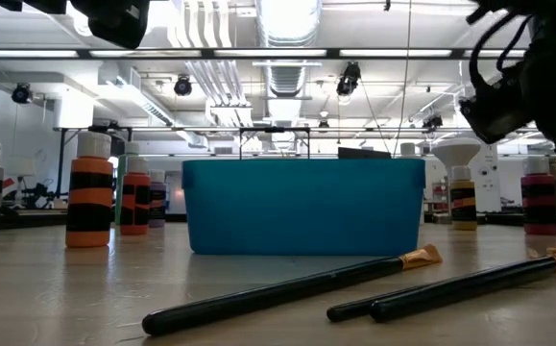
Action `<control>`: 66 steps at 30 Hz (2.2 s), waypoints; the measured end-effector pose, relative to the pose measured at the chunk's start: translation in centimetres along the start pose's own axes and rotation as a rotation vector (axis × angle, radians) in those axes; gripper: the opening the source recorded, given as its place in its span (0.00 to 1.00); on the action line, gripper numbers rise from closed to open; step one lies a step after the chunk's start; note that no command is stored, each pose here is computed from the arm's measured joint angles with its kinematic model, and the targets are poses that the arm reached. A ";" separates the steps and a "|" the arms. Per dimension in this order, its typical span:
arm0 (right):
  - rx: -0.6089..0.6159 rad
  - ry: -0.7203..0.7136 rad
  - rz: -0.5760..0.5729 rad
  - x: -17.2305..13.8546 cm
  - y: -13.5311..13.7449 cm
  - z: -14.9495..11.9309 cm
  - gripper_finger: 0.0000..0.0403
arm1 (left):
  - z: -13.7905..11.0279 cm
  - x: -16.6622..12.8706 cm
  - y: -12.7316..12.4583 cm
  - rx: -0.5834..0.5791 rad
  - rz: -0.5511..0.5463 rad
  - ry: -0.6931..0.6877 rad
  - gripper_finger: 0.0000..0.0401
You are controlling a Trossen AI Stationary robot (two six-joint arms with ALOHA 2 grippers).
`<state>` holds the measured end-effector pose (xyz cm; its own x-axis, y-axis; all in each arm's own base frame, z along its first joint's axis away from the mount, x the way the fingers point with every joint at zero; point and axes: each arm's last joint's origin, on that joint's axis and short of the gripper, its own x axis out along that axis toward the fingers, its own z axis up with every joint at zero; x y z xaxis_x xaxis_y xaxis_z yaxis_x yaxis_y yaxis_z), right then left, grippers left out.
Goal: Pick & Place Paint Supplies
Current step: Put the gold paint brush into the green cup
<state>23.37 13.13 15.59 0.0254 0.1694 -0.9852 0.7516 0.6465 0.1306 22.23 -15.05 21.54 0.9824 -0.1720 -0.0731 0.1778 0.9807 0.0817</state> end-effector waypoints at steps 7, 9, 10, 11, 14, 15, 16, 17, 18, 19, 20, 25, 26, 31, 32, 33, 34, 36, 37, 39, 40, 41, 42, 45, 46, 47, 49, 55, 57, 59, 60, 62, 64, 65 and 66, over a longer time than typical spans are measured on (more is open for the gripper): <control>0.006 0.002 0.013 1.2 0.0 0.2 0.34 | 0.0 0.0 0.0 0.000 -0.001 0.001 0.28; 0.009 0.009 0.012 1.7 -0.2 0.2 0.35 | 0.0 0.0 0.0 -0.001 -0.001 -0.001 0.28; 0.009 0.011 0.019 1.8 -0.1 0.2 0.35 | 0.0 0.0 0.0 0.000 0.000 0.000 0.28; 0.010 0.014 0.022 1.9 -0.2 0.2 0.35 | 0.0 0.0 0.0 0.000 0.000 0.000 0.28; 0.013 0.021 0.014 2.2 -0.3 0.2 0.33 | 0.0 0.0 0.0 0.002 0.000 0.004 0.28; 0.013 0.021 0.012 2.2 -0.4 0.2 0.31 | 0.0 0.0 0.0 0.002 0.000 0.004 0.28; 0.011 0.022 0.011 2.2 -0.4 0.2 0.30 | 0.0 0.0 0.0 0.002 -0.002 0.003 0.28; 0.009 0.022 0.010 2.2 -0.4 0.2 0.28 | 0.0 0.0 0.0 0.003 -0.002 0.005 0.28; 0.007 0.022 0.008 2.2 -0.4 0.2 0.26 | 0.0 0.0 0.0 0.002 -0.002 0.005 0.28; 0.006 0.022 0.006 2.2 -0.4 0.2 0.24 | 0.0 0.0 0.0 0.002 -0.002 0.004 0.28; 0.006 0.021 0.004 2.2 -0.4 0.2 0.22 | 0.0 0.0 0.0 0.002 -0.001 0.005 0.28; 0.007 0.023 -0.004 2.2 -0.5 0.2 0.11 | 0.0 0.0 0.0 0.002 -0.001 0.005 0.28; 0.007 0.023 -0.004 2.2 -0.5 0.2 0.08 | 0.0 0.0 0.0 0.002 0.000 0.005 0.28; 0.006 0.029 0.003 2.2 -0.4 0.2 0.02 | 0.0 0.0 0.0 0.002 0.000 0.005 0.28; 0.006 0.032 0.004 2.2 -0.4 0.2 0.02 | 0.0 0.0 0.0 0.002 0.000 0.005 0.28; 0.005 0.036 0.005 2.2 -0.4 0.1 0.02 | 0.0 0.0 0.0 0.002 0.000 0.005 0.28; 0.003 0.039 0.009 2.1 -0.4 0.1 0.02 | 0.0 0.0 0.0 0.002 0.000 0.005 0.28; 0.002 0.039 0.008 1.9 -0.5 0.1 0.02 | 0.0 0.0 0.0 0.002 0.000 0.005 0.28; 0.001 0.039 0.011 1.8 -0.5 0.1 0.02 | 0.0 0.0 0.0 0.002 0.000 0.005 0.28; -0.001 0.048 0.016 1.5 -0.5 -0.1 0.02 | 0.0 0.0 0.0 0.002 0.000 0.005 0.28; -0.002 0.049 0.020 1.3 -0.5 -0.1 0.02 | 0.0 0.0 0.0 0.002 0.000 0.005 0.28; -0.003 0.050 0.025 1.2 -0.5 -0.2 0.02 | 0.0 0.0 0.0 0.002 0.000 0.005 0.28; -0.004 0.050 0.027 1.1 -0.5 -0.2 0.02 | 0.0 0.0 0.0 0.002 0.000 0.005 0.28; -0.001 0.050 0.021 1.1 -0.6 -0.1 0.02 | 0.0 0.0 0.0 0.002 0.000 0.004 0.28; -0.001 0.050 0.021 1.1 -0.6 -0.1 0.02 | 0.0 0.0 0.0 0.002 0.000 0.005 0.28; -0.002 0.051 0.022 1.1 -0.6 -0.1 0.02 | 0.0 0.0 0.0 0.002 0.000 0.004 0.28; -0.006 0.055 0.021 1.1 -0.6 -0.2 0.02 | 0.0 0.0 0.0 0.002 0.000 0.004 0.28; -0.011 0.051 0.031 0.6 -0.7 -0.2 0.02 | 0.0 0.0 0.0 0.002 0.000 0.004 0.28; -0.014 0.043 0.039 0.3 -0.7 -0.3 0.02 | 0.0 0.0 0.0 0.003 0.000 0.005 0.28; -0.017 0.037 0.044 0.1 -0.8 -0.3 0.02 | 0.0 0.0 0.0 0.006 0.000 0.004 0.28; -0.021 0.036 0.046 0.0 -0.8 -0.3 0.02 | 0.0 0.0 0.0 0.006 0.000 0.005 0.28; -0.023 0.030 0.053 -0.4 -0.9 -0.3 0.02 | 0.0 0.0 0.0 0.006 0.000 0.004 0.28; -0.025 0.005 0.057 -0.8 -0.8 -0.2 0.02 | 0.0 0.0 0.0 0.007 0.000 0.004 0.28; -0.031 -0.010 0.065 -1.2 -0.7 -0.1 0.02 | 0.0 0.0 0.0 0.006 0.000 0.004 0.28; -0.040 -0.031 0.079 -1.6 -0.6 0.0 0.02 | 0.0 0.0 0.0 0.007 0.000 0.005 0.28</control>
<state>22.87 12.48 17.09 0.1049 0.1985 -0.9745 0.7195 0.6613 0.2122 22.25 -15.05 21.53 0.9821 -0.1714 -0.0776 0.1780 0.9800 0.0885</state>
